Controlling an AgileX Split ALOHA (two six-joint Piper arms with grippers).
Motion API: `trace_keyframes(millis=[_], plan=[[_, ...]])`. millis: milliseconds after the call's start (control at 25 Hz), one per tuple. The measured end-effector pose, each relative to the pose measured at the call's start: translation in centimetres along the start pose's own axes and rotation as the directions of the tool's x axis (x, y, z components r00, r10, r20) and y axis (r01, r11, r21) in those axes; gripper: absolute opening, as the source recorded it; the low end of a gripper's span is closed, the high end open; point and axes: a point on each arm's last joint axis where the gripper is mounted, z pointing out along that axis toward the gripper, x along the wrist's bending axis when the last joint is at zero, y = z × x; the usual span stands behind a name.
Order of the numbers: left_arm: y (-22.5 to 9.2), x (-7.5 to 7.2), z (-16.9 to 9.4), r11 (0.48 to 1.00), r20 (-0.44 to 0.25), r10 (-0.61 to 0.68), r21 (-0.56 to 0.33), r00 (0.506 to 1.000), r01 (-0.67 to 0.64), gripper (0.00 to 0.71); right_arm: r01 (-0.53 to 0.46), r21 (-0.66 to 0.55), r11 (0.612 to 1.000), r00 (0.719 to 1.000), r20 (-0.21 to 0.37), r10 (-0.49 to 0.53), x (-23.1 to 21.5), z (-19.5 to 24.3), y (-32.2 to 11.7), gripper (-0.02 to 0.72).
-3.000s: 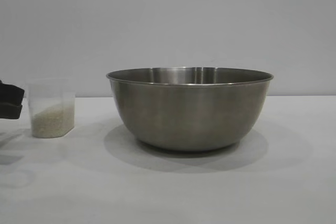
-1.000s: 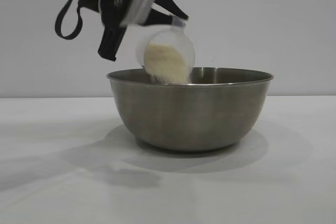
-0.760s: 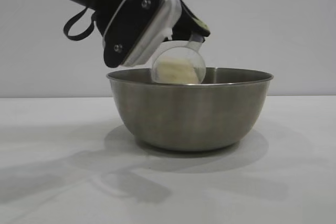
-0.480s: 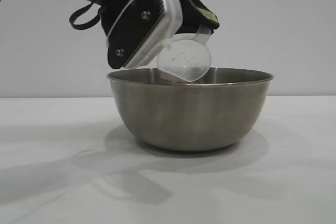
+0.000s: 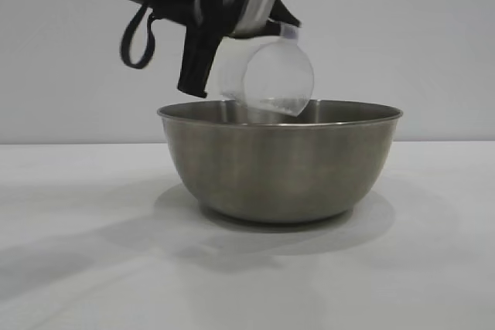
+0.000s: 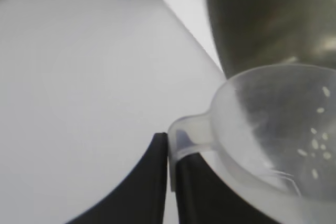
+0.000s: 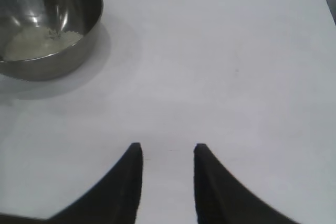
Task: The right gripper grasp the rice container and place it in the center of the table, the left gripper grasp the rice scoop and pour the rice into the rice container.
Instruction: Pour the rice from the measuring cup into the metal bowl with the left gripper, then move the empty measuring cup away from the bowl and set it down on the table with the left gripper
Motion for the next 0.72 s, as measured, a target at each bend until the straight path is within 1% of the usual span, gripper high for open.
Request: trace_keyframes(millis=[40, 80, 120, 160, 200, 240, 280, 320, 360, 440, 480, 560, 720], plan=[[-0.7, 0.8, -0.3, 0.978, -0.044, -0.202, 0.037, 0.978, 0.204, 0.0, 0.0, 0.0, 1.0, 1.0, 0.0, 0.0, 0.0, 0.0, 0.0, 0.235], [-1.5, 1.5, -0.7, 0.919, -0.093, -0.385, 0.049, 0.918, 0.39, 0.0, 0.0, 0.0, 1.0, 1.0, 0.0, 0.0, 0.0, 0.0, 0.0, 0.235], [-2.8, 2.4, -1.6, 0.79, -0.161, -0.6, 0.038, 0.784, 0.612, 0.0, 0.0, 0.0, 1.0, 1.0, 0.0, 0.0, 0.0, 0.0, 0.0, 0.235], [-3.8, 3.1, -2.6, 0.686, -0.212, -0.71, 0.006, 0.672, 0.727, 0.0, 0.0, 0.0, 1.0, 1.0, 0.0, 0.0, 0.0, 0.0, 0.0, 0.235], [-4.9, 3.6, -3.7, 0.584, -0.262, -0.789, -0.04, 0.556, 0.811, 0.0, 0.0, 0.0, 1.0, 1.0, 0.0, 0.0, 0.0, 0.0, 0.0, 0.235], [-6.1, 3.5, -5.0, 0.512, -0.307, -0.827, -0.066, 0.471, 0.856, 0.0, 0.0, 0.0, 1.0, 1.0, 0.0, 0.0, 0.0, 0.0, 0.0, 0.235], [-7.2, 3.2, -6.4, 0.473, -0.346, -0.84, -0.089, 0.418, 0.877, 0.0, 0.0, 0.0, 1.0, 1.0, 0.0, 0.0, 0.0, 0.0, 0.0, 0.235], [-8.0, 2.4, -7.6, 0.452, -0.371, -0.842, -0.092, 0.391, 0.887, 0.0, 0.0, 0.0, 1.0, 1.0, 0.0, 0.0, 0.0, 0.0, 0.0, 0.235], [-8.8, 1.7, -8.7, 0.433, -0.39, -0.842, -0.077, 0.373, 0.898, 0.0, 0.0, 0.0, 1.0, 1.0, 0.0, 0.0, 0.0, 0.0, 0.0, 0.235], [-10.2, 0.0, -10.8, 0.397, -0.419, -0.836, -0.016, 0.354, 0.918, 0.0, 0.0, 0.0, 1.0, 1.0, 0.0, 0.0, 0.0, 0.0, 0.0, 0.235], [-10.7, -0.6, -11.4, 0.388, -0.429, -0.833, 0.002, 0.351, 0.922, 0.0, 0.0, 0.0, 1.0, 1.0, 0.0, 0.0, 0.0, 0.0, 0.0, 0.235], [-11.4, -2.1, -12.3, 0.362, -0.437, -0.831, 0.042, 0.343, 0.931, 0.0, 0.0, 0.0, 1.0, 1.0, 0.0, 0.0, 0.0, 0.0, 0.0, 0.235], [-12.5, -5.2, -12.1, 0.306, -0.426, -0.841, 0.135, 0.334, 0.942, 0.0, 0.0, 0.0, 1.0, 1.0, 0.0, 0.0, 0.0, 0.0, 0.0, 0.235]])
